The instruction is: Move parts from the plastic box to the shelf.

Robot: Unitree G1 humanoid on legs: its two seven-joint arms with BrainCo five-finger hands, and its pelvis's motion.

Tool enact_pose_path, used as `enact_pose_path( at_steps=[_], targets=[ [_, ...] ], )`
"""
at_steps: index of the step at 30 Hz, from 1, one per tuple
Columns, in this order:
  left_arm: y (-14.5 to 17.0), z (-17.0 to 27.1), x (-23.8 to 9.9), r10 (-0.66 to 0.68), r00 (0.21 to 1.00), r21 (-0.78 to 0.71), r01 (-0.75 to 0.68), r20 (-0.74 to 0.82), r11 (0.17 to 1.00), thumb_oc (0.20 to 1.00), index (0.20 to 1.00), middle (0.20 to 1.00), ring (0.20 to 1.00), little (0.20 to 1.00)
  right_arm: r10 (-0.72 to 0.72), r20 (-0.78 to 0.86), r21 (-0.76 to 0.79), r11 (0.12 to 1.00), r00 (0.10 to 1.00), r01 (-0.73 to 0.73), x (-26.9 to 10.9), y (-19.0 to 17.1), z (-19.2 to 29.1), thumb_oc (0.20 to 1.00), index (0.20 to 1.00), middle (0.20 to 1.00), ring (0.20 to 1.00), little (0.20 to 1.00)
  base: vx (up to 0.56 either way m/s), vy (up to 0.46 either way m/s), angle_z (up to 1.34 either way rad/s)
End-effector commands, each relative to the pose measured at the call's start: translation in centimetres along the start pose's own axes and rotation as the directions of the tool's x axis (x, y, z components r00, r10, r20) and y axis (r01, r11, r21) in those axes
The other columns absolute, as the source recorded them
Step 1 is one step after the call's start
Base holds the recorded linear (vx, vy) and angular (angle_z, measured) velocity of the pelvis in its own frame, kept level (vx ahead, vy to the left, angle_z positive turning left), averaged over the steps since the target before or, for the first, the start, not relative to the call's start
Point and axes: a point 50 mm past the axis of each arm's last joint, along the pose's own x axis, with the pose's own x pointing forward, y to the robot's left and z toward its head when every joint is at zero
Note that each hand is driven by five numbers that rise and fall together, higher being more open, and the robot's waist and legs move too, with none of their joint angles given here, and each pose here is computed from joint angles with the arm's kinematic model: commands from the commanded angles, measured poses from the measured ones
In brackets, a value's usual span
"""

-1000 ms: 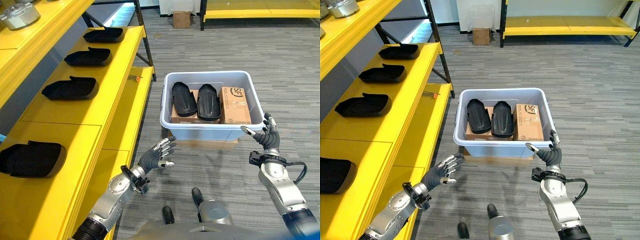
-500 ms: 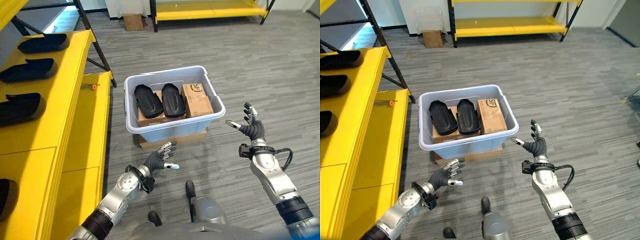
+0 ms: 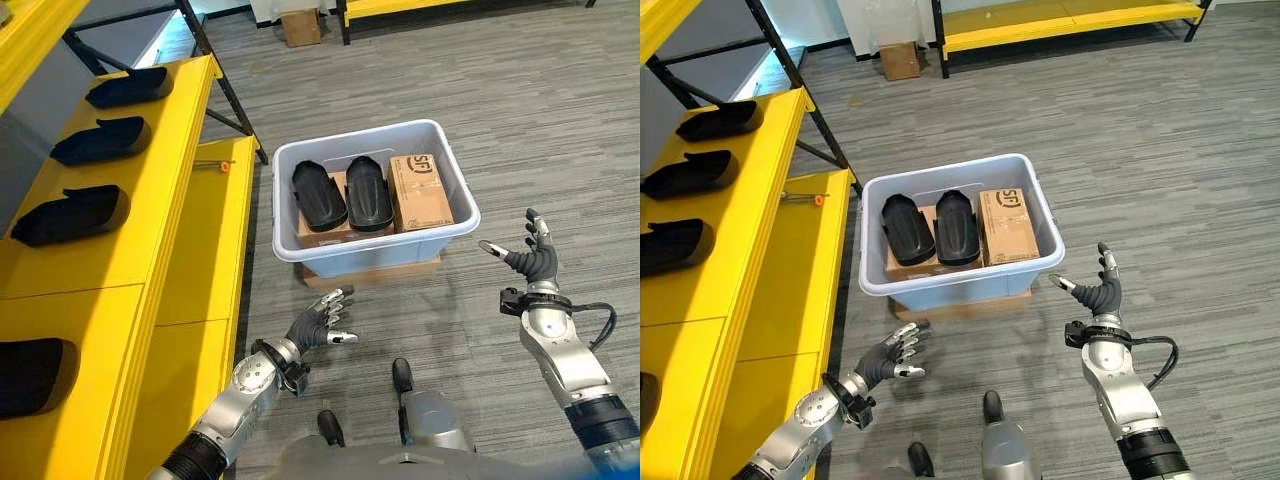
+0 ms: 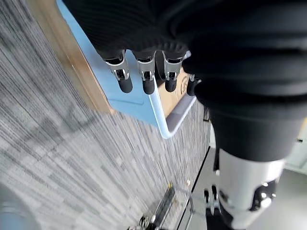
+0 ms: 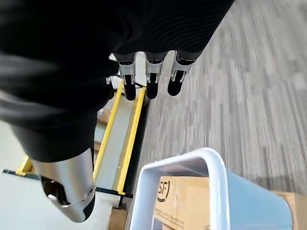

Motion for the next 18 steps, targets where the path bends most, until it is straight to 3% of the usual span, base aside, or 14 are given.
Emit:
enact_pose_path(
  at_steps=[1, 5, 8, 15, 18],
  targets=[
    [0.3, 2.4, -0.4, -0.021, 0.992, 0.046, 0.015, 0.123, 0.999, 1.000, 1.000, 1.000, 1.000, 1.000, 0.004, 0.158, -0.021, 1.000, 0.987, -0.001, 0.1, -0.6, 2.4, 1.000, 1.000, 1.000, 1.000, 1.000, 0.07, -0.256, -0.03],
    [0.8, 3.3, -0.3, -0.048, 0.988, 0.103, 0.033, 0.145, 0.994, 1.000, 1.000, 1.000, 1.000, 1.000, 0.100, 0.150, -0.057, 0.994, 0.984, -0.092, -0.3, -0.7, 2.2, 1.000, 1.000, 1.000, 1.000, 1.000, 0.06, -0.230, 0.01],
    [1.5, 4.6, 0.8, -0.033, 0.979, 0.052, 0.023, 0.202, 0.998, 1.000, 1.000, 1.000, 1.000, 1.000, 0.160, 0.182, -0.078, 0.986, 0.970, -0.148, -1.4, 0.2, 2.4, 1.000, 1.000, 1.000, 1.000, 1.000, 0.08, -0.156, 0.34],
    [2.0, 4.8, 1.4, 0.032, 0.976, 0.047, -0.043, 0.215, 0.998, 1.000, 1.000, 1.000, 1.000, 1.000, 0.147, 0.152, -0.051, 0.989, 0.977, -0.140, -2.4, 1.1, 1.9, 1.000, 1.000, 1.000, 1.000, 1.000, 0.21, 0.134, -0.08],
    [2.0, 4.4, 1.4, -0.019, 0.981, 0.104, -0.001, 0.193, 0.995, 1.000, 1.000, 1.000, 1.000, 1.000, 0.171, 0.065, 0.004, 0.985, 0.983, -0.172, -2.0, 1.1, 1.0, 1.000, 1.000, 1.000, 1.000, 1.000, 0.24, 0.255, -0.68]
  ],
)
